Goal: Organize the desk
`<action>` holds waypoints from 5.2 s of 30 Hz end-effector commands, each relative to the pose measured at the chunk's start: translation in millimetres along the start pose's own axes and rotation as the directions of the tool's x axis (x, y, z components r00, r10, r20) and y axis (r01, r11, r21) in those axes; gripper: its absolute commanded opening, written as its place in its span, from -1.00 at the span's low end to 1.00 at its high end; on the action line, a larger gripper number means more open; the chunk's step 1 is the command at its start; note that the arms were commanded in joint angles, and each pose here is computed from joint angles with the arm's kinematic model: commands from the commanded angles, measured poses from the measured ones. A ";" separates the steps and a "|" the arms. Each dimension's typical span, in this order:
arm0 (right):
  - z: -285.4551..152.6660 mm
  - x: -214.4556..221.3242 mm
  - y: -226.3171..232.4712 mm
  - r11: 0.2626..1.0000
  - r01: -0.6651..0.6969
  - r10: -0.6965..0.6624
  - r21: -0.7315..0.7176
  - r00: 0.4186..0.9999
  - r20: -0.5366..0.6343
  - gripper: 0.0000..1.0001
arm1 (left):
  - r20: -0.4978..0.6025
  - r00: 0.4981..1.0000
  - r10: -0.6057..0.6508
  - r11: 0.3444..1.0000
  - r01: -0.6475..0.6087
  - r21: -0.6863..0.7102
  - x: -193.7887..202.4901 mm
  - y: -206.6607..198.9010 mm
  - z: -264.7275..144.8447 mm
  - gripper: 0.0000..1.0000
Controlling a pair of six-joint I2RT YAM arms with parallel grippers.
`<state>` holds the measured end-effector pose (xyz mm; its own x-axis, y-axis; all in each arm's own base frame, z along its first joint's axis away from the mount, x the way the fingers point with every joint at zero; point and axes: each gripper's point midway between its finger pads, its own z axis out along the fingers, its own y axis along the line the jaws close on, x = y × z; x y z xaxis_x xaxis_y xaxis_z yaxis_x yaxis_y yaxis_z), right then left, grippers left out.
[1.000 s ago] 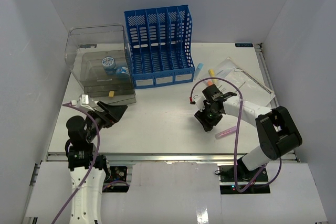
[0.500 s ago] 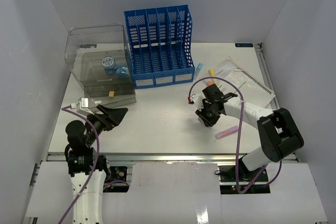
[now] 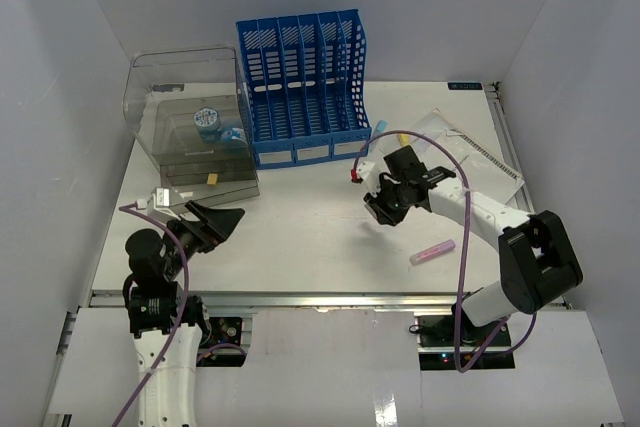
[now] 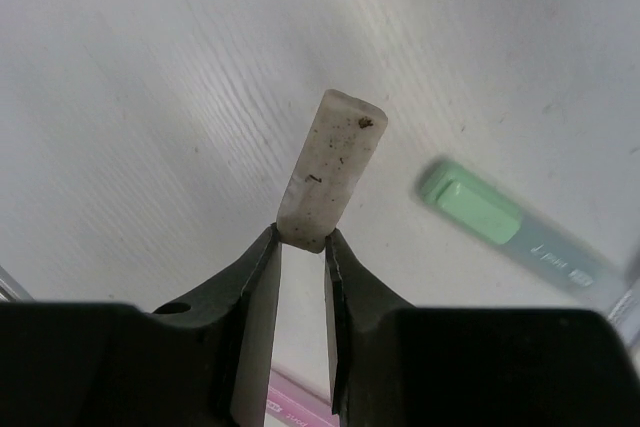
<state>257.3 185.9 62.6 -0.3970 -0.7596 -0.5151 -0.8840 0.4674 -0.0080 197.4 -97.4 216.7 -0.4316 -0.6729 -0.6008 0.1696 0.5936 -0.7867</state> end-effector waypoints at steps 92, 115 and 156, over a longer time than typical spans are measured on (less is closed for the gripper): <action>-113.3 -40.6 32.7 0.985 0.161 -0.092 -0.059 0.787 0.610 0.76 | 0.284 0.917 -0.281 0.707 0.398 -0.585 -82.7 176.7 116.8 0.05; -101.5 -29.1 20.2 0.991 0.134 -0.097 -0.024 0.817 0.568 0.78 | 0.189 0.927 -0.323 0.829 0.373 -0.416 -87.8 170.8 145.5 0.41; -80.8 -8.2 12.5 0.990 0.111 -0.046 -0.090 0.842 0.537 0.76 | 0.102 0.911 -0.400 0.912 0.407 -0.059 -83.0 196.7 135.9 -0.12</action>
<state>227.6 159.9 133.7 -0.1836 -0.4271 -0.8854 -0.9363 0.3504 0.0251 389.1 15.9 67.5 -0.3766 -0.9085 -0.1809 -0.1835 0.2645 -0.9468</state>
